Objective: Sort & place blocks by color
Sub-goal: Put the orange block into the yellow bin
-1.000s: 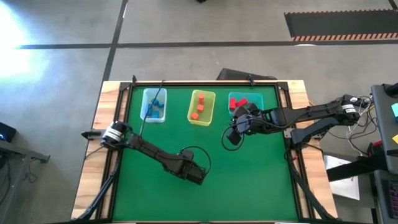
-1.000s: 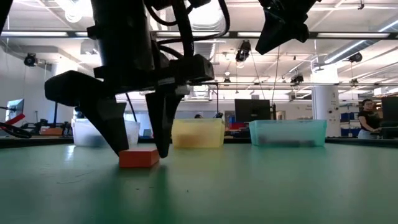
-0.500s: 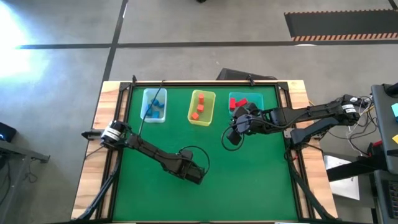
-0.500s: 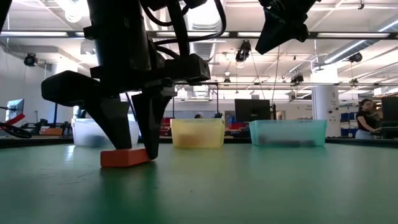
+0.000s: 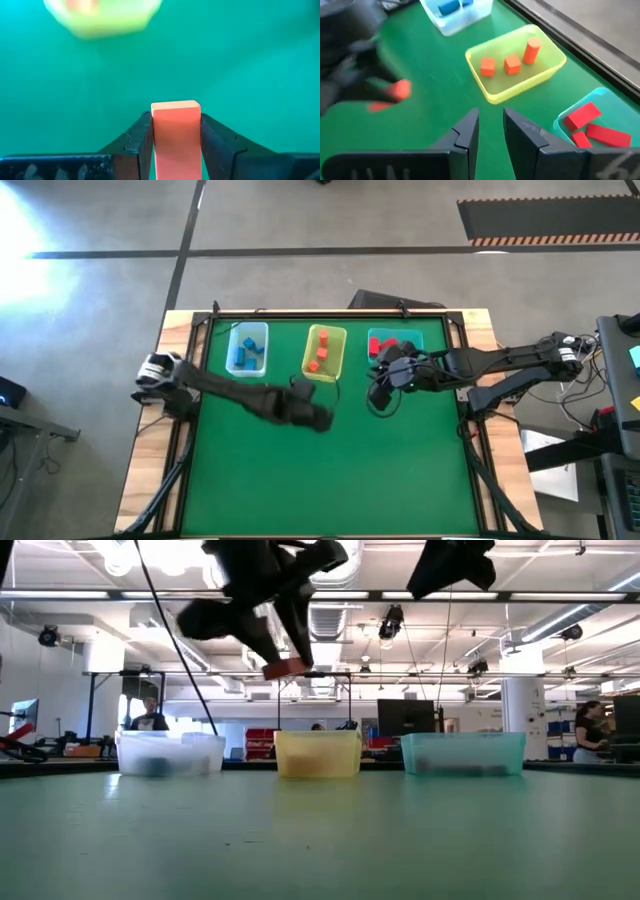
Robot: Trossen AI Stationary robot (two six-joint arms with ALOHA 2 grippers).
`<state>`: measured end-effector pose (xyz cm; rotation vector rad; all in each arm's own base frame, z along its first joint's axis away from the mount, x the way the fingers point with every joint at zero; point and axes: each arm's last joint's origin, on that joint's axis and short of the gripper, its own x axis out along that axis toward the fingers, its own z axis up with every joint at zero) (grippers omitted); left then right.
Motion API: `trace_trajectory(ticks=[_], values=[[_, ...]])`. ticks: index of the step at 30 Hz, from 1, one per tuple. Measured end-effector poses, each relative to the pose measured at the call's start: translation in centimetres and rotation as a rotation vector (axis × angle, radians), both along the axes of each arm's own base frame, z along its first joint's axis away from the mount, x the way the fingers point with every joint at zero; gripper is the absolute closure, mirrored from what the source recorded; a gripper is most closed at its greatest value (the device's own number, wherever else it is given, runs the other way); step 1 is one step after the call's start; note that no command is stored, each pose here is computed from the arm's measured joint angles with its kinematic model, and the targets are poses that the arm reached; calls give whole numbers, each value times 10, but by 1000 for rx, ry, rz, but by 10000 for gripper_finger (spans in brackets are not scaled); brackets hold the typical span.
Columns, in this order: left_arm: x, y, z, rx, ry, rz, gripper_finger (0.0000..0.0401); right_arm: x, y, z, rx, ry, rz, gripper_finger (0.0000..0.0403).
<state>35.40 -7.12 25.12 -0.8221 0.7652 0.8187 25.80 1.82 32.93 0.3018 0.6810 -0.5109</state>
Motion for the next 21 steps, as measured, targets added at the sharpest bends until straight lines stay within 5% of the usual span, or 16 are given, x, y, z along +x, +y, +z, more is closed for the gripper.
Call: trace_trajectory(ticks=[10,14,21], values=[[24,123,27,294,-141,-168,288,-14,2,25,56,-172,-29,326],[30,167,28,307,-289,-160,288,-14,2,26,87,-195,-54,326],[21,199,6,280,-233,-107,279,-11,2,23,110,-193,-76,326]])
